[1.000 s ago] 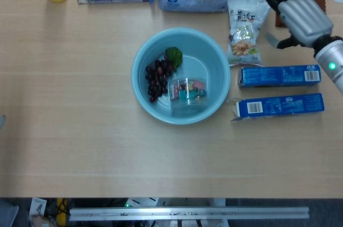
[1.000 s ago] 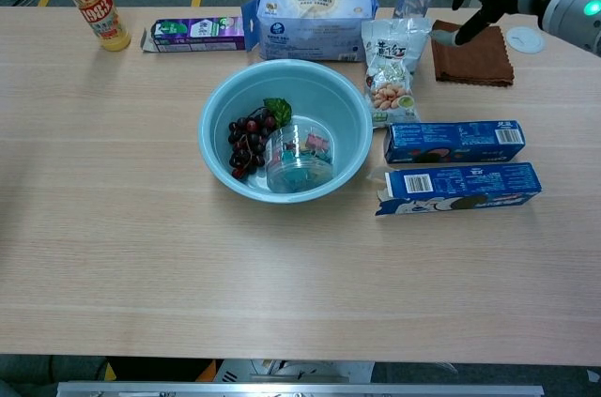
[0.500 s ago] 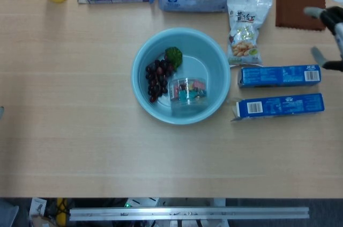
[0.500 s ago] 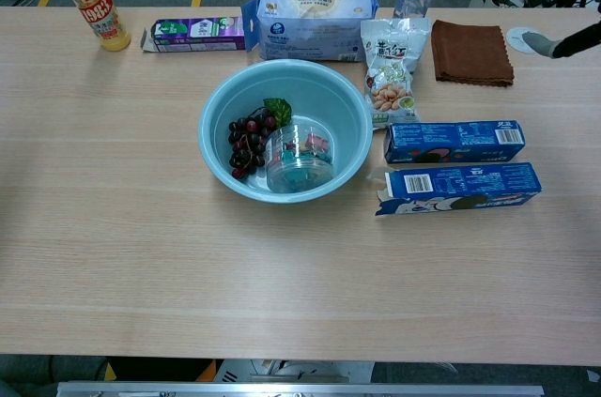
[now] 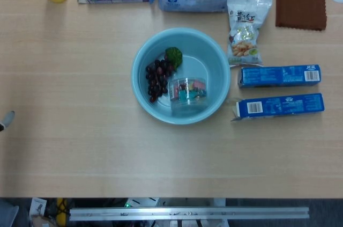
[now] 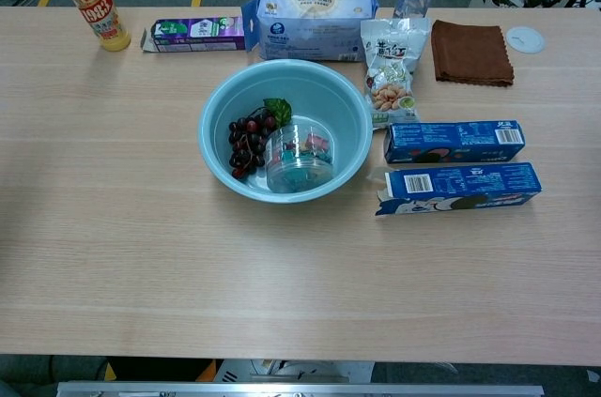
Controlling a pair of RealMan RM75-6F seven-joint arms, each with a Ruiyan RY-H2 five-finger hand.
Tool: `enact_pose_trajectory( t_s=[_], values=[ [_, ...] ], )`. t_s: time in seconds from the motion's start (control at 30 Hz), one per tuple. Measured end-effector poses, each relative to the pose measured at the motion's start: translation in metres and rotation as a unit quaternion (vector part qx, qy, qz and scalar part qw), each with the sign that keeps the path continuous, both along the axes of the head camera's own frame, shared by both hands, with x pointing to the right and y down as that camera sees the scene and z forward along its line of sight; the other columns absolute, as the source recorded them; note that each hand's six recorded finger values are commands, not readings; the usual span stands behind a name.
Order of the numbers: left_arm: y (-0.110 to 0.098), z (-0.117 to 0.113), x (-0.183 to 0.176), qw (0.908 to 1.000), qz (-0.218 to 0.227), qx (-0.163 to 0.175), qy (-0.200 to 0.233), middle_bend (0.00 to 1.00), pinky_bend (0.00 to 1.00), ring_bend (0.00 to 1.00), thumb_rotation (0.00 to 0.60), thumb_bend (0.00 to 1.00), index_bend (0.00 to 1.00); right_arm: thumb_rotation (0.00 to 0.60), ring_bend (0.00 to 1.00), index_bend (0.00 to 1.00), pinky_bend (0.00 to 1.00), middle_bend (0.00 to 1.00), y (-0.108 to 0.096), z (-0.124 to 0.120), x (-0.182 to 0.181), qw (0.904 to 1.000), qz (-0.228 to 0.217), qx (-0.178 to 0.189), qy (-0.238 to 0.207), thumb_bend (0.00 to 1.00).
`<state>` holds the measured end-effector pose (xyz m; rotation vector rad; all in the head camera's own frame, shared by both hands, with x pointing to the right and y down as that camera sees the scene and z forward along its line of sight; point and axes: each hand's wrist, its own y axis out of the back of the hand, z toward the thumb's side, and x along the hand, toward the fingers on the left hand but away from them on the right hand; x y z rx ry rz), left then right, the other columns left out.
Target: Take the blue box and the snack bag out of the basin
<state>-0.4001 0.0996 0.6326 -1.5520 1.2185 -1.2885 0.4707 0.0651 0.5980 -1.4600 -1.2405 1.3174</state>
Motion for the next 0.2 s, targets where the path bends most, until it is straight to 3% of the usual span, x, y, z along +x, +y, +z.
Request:
enact_pose_trajectory(
  t_s=[0.2],
  values=[
    [0.0019, -0.0023, 0.0019, 1.0000, -0.001, 0.003, -0.002, 0.10, 0.05, 0.07, 0.600, 0.19, 0.02, 0.600, 0.29, 0.32, 0.39, 0.37, 0.0026, -0.0015, 0.0041, 0.9999, 0.000, -0.001, -0.011, 0.31]
  ],
)
